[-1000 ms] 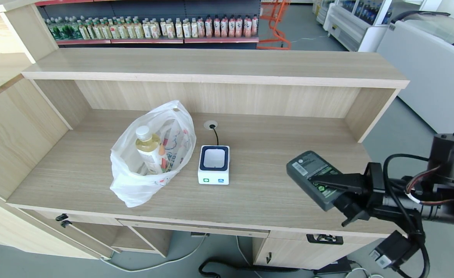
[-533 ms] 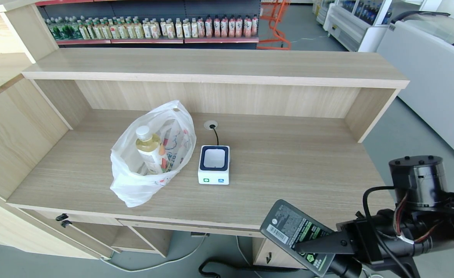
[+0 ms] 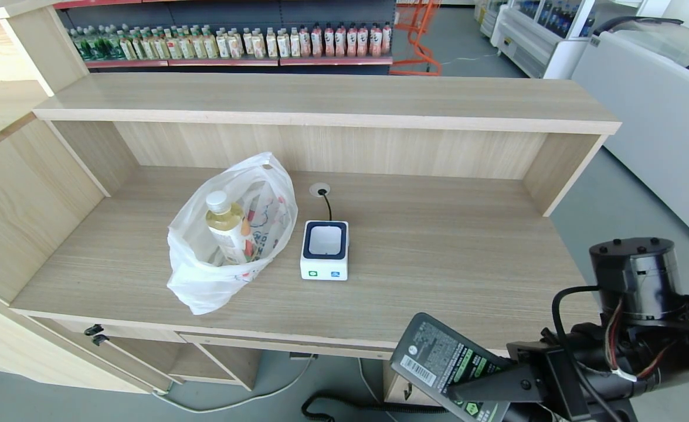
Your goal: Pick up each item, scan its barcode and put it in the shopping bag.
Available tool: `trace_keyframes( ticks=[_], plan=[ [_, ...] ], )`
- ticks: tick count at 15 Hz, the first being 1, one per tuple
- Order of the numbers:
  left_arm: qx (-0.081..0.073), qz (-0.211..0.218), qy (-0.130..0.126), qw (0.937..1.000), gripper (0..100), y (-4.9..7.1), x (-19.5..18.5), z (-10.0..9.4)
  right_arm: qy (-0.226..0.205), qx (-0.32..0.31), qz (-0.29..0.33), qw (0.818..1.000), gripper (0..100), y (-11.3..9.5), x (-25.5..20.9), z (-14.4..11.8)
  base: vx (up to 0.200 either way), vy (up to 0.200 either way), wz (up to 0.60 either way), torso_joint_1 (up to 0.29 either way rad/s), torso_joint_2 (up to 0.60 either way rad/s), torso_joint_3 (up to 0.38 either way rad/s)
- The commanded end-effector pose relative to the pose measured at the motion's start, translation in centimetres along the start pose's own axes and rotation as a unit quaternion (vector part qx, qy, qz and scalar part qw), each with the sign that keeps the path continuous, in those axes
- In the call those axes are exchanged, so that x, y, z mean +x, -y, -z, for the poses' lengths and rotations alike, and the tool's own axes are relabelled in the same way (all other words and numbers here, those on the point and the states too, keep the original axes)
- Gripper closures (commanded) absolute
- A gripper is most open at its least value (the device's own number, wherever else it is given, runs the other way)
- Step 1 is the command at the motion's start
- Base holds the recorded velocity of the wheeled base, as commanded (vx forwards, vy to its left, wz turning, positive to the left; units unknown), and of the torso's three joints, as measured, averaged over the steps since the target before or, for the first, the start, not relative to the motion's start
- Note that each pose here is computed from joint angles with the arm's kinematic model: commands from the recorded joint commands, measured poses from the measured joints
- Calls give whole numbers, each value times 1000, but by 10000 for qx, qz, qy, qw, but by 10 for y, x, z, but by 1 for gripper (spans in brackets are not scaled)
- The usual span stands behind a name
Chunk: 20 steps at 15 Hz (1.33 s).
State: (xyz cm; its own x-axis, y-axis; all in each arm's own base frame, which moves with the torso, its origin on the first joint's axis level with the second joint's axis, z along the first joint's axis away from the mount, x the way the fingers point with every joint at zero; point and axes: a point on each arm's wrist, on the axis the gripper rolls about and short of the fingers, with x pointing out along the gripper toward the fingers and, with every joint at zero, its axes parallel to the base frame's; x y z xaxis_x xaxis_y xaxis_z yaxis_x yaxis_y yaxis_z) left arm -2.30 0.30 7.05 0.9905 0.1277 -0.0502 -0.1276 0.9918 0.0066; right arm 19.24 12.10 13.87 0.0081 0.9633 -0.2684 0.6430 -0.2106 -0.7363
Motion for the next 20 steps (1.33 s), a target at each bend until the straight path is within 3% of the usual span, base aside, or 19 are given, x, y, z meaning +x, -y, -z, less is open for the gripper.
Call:
trace_keyframes(
  ticks=[1,13,16,18,20],
  plan=[
    [0,-4,0,10000,0,0,0,0,3,-11,8,10000,100,0,0,0,0,0,0,0,0,0],
    [0,-4,0,10000,0,0,0,0,-7,-41,122,9999,100,5,-2,1,0,0,0,0,0,0],
    [0,-4,0,10000,0,0,0,0,-207,868,199,9958,100,15,-6,17,0,0,0,0,0,0],
    [0,-12,0,10000,0,0,0,0,-786,2367,190,9682,100,32,-29,33,0,0,0,0,0,0],
    [0,-4,0,10000,0,0,0,0,-2184,3868,-114,8959,100,45,-67,28,0,0,0,0,0,0]
  ],
)
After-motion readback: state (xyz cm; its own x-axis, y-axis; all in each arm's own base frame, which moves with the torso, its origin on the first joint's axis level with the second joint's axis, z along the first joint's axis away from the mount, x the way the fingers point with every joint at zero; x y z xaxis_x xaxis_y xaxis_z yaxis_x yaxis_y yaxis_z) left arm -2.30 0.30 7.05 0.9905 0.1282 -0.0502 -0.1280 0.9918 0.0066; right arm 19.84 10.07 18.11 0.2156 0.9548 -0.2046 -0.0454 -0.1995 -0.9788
